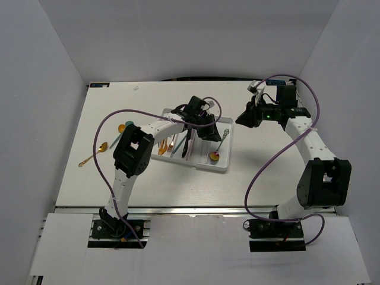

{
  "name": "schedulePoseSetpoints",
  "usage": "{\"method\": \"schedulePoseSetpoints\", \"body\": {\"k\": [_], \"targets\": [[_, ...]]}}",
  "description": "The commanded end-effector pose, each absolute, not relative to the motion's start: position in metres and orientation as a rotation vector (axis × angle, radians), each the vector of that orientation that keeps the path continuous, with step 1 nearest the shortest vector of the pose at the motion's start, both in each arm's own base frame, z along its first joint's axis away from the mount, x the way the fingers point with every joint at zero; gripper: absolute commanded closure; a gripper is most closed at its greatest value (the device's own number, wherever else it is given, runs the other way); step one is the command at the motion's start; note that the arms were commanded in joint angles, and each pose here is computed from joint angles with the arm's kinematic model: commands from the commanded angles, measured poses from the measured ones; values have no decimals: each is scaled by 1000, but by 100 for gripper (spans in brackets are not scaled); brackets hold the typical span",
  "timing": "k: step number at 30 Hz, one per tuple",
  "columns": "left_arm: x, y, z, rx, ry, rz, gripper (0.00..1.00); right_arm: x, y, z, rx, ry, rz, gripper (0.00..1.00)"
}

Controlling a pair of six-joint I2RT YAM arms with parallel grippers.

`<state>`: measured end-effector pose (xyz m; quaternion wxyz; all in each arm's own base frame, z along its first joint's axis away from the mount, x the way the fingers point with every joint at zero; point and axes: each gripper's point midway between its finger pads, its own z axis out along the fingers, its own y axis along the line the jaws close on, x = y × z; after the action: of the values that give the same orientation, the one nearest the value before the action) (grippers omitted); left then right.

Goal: Sort the eating utensils into containers

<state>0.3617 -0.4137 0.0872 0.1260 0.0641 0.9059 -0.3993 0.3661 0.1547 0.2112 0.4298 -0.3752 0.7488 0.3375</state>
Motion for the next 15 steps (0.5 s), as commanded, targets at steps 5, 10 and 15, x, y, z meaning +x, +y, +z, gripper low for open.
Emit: {"method": "schedulePoseSetpoints", "body": {"k": [5, 10, 15], "targets": [[386, -355, 172, 167, 2454, -1026, 76, 361, 152, 219, -958, 1832, 819, 68], [386, -226, 158, -145, 2471, -865, 79, 360, 154, 219, -951, 1826, 833, 68], [363, -128, 140, -356, 2482, -723, 78, 362, 155, 217, -955, 1823, 842, 68]]}}
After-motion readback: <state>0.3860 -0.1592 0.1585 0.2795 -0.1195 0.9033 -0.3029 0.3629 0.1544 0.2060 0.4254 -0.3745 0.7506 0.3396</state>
